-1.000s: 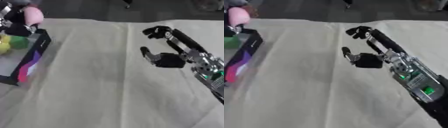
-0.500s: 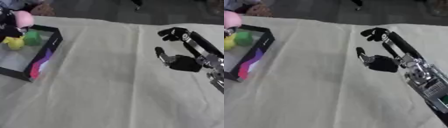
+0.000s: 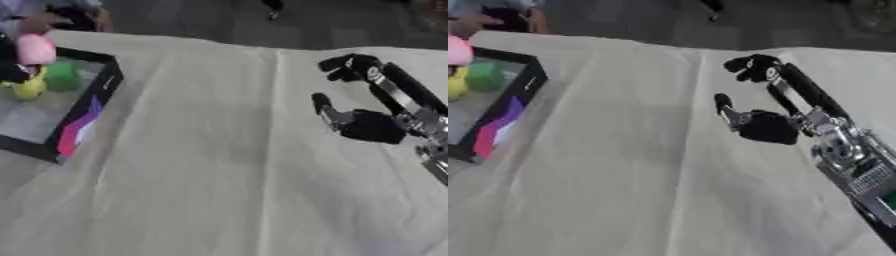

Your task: Pick up the objects with one hand, pass them to the other hand, and then place them into the box on the other side of the table.

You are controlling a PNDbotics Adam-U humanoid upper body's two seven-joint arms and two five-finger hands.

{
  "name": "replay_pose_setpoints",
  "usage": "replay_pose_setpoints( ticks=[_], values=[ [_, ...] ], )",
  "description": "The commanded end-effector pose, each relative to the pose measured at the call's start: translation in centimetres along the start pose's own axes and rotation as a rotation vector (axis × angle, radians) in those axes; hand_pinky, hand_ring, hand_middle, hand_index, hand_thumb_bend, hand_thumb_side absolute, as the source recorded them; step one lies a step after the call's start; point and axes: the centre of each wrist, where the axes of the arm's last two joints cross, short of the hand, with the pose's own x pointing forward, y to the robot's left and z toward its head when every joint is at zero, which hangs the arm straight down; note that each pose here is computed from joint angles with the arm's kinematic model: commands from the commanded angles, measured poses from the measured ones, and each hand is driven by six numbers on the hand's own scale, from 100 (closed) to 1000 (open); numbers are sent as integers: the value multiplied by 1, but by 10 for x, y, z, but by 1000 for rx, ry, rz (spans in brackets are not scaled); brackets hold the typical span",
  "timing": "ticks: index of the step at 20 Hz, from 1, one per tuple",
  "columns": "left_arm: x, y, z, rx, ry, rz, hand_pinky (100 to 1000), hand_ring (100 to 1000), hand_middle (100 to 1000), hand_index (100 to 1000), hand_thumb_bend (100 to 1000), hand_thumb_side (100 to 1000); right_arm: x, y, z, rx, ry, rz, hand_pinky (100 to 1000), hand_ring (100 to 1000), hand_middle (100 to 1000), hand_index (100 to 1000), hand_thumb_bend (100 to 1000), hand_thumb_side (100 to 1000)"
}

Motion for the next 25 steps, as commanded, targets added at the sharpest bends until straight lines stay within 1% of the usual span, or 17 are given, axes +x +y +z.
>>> replay_pose_setpoints(
  ticks=[1, 2, 3, 4, 5, 6, 7, 8, 12, 13, 15, 16, 17, 19, 21, 23, 25],
  values=[
    [-8, 15, -3, 33, 23, -20, 798, 647, 551, 628, 503, 100, 3, -10, 0, -23, -14, 23, 855, 799, 795, 845, 170, 459],
    [-9, 14, -3, 28, 24, -27, 808, 671, 577, 668, 536, 100, 3, -10, 1, -23, -13, 24, 855, 799, 795, 845, 170, 460],
    [-10, 14, -3, 24, 24, -35, 824, 708, 613, 718, 620, 253, 2, -10, 1, -23, -11, 24, 855, 798, 795, 845, 172, 459],
    [-10, 14, -3, 22, 22, -45, 832, 729, 634, 744, 667, 334, 2, -10, 1, -24, -10, 25, 855, 798, 796, 844, 173, 458],
    [-11, 14, -3, 21, 22, -56, 839, 747, 663, 783, 735, 538, 2, -10, 1, -25, -10, 26, 855, 797, 796, 845, 174, 456],
    [-12, 15, -3, 23, 23, -63, 842, 749, 665, 791, 722, 588, 2, -10, 2, -27, -9, 27, 855, 797, 796, 845, 174, 456],
    [-12, 16, -3, 24, 26, -61, 847, 750, 670, 803, 750, 698, 1, -11, 2, -29, -7, 28, 855, 797, 797, 846, 173, 455],
    [-13, 16, -3, 23, 28, -56, 850, 755, 679, 812, 798, 745, 1, -11, 2, -32, -5, 29, 855, 798, 797, 846, 177, 453],
    [-14, 19, -1, 33, 12, -49, 853, 777, 740, 852, 819, 748, 0, -13, 4, -41, -1, 32, 859, 805, 806, 856, 186, 461],
    [-15, 21, 0, 41, 7, -50, 855, 786, 755, 861, 845, 751, 0, -14, 5, -41, -2, 34, 862, 809, 811, 862, 191, 468],
    [-17, 23, 2, 64, -6, -56, 854, 787, 756, 861, 891, 816, 0, -17, 7, -38, -14, 47, 867, 817, 821, 880, 229, 475],
    [-17, 24, 4, 74, -9, -51, 854, 786, 755, 860, 892, 822, 0, -18, 8, -35, -23, 57, 868, 817, 821, 881, 235, 474],
    [-18, 25, 5, 88, -9, -40, 851, 780, 748, 855, 886, 834, 1, -20, 10, -31, -37, 74, 873, 818, 819, 882, 279, 438],
    [-17, 28, 9, 123, -11, -3, 847, 769, 735, 851, 874, 849, 2, -24, 12, -17, -61, 106, 877, 816, 813, 883, 303, 405],
    [-16, 30, 12, 155, -16, 40, 845, 764, 727, 847, 869, 857, 1, -28, 13, -4, -79, 133, 880, 815, 810, 882, 323, 374],
    [-15, 30, 16, 176, -16, 86, 842, 757, 717, 843, 863, 873, 0, -31, 14, 6, -94, 157, 881, 811, 804, 882, 319, 375],
    [-15, 29, 19, 186, -12, 128, 840, 752, 709, 838, 859, 891, -2, -33, 16, 20, -100, 172, 883, 809, 799, 883, 342, 335]
  ],
)
